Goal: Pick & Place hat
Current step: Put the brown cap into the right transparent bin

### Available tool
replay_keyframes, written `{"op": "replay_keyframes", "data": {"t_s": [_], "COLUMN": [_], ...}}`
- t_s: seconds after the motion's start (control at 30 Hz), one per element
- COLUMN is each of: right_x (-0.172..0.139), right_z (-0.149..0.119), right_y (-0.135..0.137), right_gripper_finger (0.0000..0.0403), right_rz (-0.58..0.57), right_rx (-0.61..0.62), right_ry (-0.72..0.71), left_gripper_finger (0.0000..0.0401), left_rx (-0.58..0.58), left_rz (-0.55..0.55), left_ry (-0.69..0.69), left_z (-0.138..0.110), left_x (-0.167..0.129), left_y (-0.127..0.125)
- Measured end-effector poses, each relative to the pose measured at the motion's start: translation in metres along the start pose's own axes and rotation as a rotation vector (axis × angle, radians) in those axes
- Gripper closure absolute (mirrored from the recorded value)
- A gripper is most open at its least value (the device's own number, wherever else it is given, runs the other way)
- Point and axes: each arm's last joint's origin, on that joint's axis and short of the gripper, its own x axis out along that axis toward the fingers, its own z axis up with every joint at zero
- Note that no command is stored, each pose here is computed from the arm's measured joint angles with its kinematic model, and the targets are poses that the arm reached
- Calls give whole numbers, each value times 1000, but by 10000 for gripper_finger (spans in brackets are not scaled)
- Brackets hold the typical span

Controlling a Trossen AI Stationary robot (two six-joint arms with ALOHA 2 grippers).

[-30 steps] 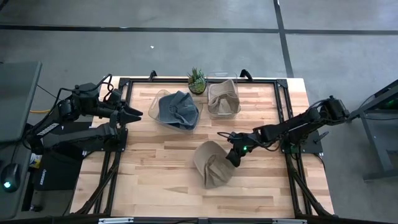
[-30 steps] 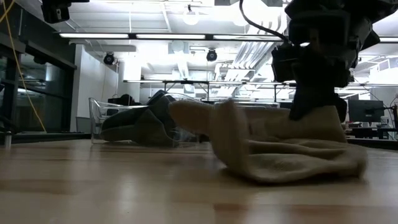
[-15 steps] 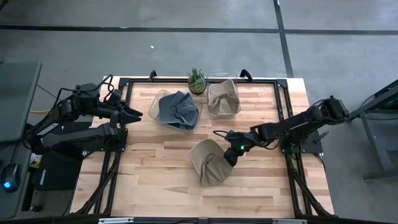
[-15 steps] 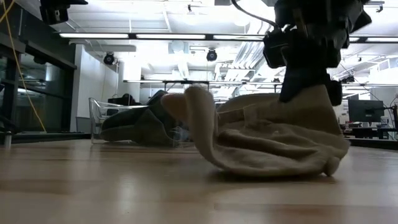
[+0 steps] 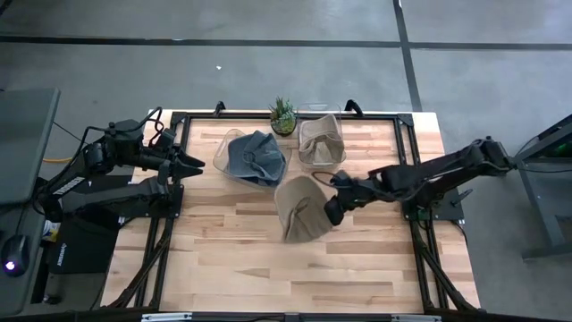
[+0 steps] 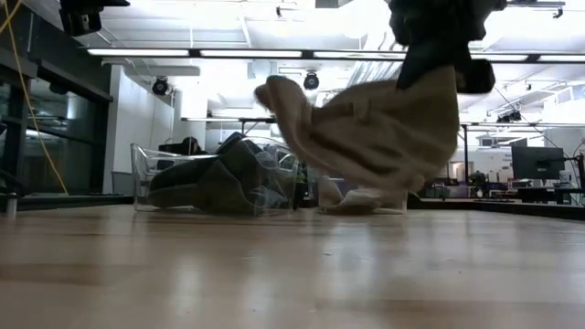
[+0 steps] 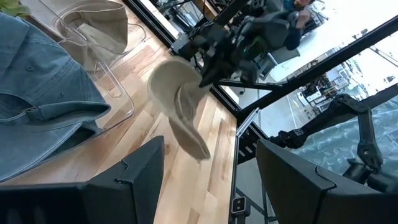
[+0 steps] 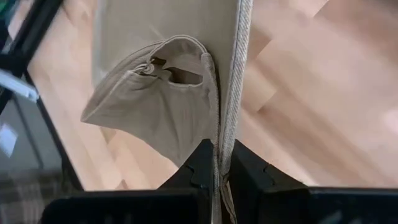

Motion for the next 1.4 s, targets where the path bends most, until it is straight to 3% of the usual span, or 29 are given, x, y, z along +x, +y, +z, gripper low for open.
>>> {"op": "replay_keyframes", "data": {"t_s": [0.43,0.73,1.17,1.4], "right_x": [-75,-95,-111,-120], "right_z": [17,30,63,91], "right_y": [-18,-34,-72,-91], "right_gripper_finger": [380,380,380,380], "right_rz": [-64,-49,-117,-56], "right_rx": [51,86,89,138], "right_ry": [-195,-239,-308,-412], "left_gripper_finger": [169,169,169,169], "left_rx": [-1,1,-5,-6], "left_rz": [1,9,14,22], "left_ry": [-1,-11,-27,-33], "left_z": [0,1,1,2], "left_x": [0,0,0,0], "left_y": [0,0,0,0]}}
